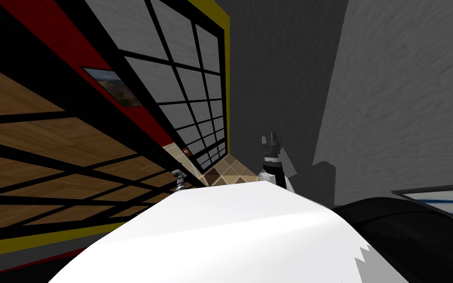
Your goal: Pull the door open
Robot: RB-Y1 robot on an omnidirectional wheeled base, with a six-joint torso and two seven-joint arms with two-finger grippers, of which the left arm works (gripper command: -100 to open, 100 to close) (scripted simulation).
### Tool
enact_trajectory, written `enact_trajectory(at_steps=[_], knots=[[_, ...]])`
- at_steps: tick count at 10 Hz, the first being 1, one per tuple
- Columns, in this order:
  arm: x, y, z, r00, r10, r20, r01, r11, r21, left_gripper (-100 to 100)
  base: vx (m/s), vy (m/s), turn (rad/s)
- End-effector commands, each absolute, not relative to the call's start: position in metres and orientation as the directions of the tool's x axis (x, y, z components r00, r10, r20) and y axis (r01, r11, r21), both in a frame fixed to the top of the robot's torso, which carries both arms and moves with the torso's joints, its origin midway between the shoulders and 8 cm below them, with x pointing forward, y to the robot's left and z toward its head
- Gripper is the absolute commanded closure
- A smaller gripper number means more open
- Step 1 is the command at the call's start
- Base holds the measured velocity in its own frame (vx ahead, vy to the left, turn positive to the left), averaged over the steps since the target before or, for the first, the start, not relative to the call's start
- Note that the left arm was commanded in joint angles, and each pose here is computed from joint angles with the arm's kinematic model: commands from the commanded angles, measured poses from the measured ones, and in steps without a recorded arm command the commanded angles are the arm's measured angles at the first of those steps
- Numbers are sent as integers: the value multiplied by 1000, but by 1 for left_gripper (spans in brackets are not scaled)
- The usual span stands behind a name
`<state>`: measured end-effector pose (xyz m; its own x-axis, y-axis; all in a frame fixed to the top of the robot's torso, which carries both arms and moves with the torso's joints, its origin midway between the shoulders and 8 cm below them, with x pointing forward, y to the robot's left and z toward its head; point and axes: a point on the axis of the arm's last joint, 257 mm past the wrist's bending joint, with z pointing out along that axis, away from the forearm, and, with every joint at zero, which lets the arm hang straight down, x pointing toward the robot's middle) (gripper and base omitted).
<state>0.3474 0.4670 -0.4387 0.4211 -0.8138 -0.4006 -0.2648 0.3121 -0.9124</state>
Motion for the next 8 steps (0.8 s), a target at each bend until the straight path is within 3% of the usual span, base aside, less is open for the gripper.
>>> enact_trajectory(at_steps=[1, 5, 8], knots=[[332, 498, -438, 451, -789, -417, -290, 312, -905, 100, 0, -2, -15], [326, 492, -451, 443, -796, -412, -312, 294, -903, 100, -1, -5, 9], [344, 468, -437, 448, -836, -316, -221, 239, -946, 100, -35, -8, -86]])
